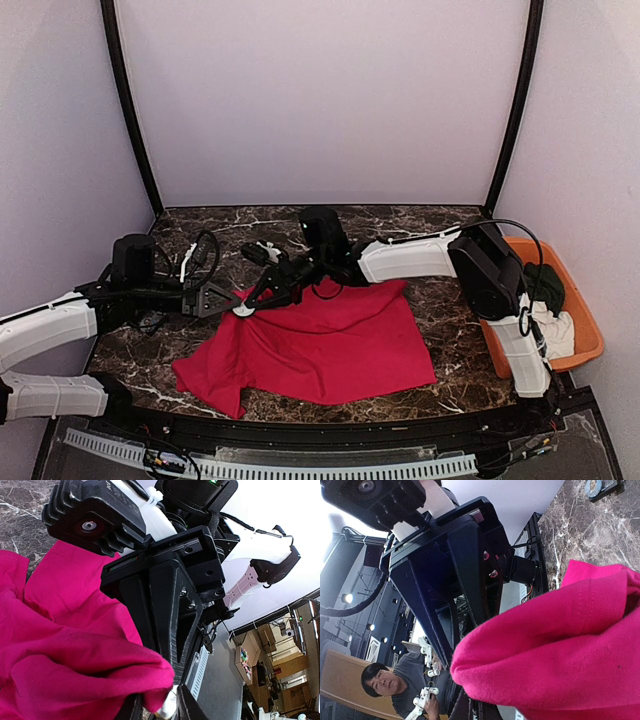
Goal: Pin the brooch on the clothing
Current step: Pin the brooch onto the flattened clothing.
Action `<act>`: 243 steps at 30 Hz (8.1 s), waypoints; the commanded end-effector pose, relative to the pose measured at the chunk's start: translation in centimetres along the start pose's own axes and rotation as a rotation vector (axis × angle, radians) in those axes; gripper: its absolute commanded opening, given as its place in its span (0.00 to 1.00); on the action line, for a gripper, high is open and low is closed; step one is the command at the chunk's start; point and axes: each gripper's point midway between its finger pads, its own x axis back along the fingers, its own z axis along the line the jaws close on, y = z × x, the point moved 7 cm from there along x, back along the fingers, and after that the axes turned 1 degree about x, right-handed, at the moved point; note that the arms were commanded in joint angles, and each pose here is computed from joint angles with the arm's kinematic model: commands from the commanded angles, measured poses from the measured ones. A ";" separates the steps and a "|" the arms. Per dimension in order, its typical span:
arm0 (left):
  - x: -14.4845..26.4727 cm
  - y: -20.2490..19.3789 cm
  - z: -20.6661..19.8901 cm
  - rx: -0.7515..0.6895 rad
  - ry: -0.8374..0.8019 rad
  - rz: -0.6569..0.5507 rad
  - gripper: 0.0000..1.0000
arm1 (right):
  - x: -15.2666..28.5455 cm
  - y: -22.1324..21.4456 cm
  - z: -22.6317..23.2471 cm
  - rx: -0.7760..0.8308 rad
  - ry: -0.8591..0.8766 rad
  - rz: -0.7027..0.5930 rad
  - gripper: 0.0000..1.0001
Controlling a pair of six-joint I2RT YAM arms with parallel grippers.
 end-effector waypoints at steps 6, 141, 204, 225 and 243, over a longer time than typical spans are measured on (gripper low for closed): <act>-0.1 -0.1 0.3 -0.020 -0.008 0.007 0.22 | -0.3 0.7 1.9 0.078 0.017 0.008 0.00; 0.5 0.4 0.6 -0.045 -0.078 -0.021 0.27 | -1.0 1.2 0.1 -0.009 -0.015 0.039 0.00; 0.9 1.2 -0.6 -0.063 -0.117 -0.106 0.49 | -0.7 1.2 1.0 0.003 -0.011 0.036 0.00; 3.0 1.1 -1.3 -0.048 -0.018 -0.181 0.60 | 0.9 0.8 1.1 0.028 -0.013 -0.002 0.00; 2.0 -2.2 -1.3 0.085 -0.194 -0.037 0.45 | 2.8 2.3 1.4 0.019 -0.051 -0.080 0.00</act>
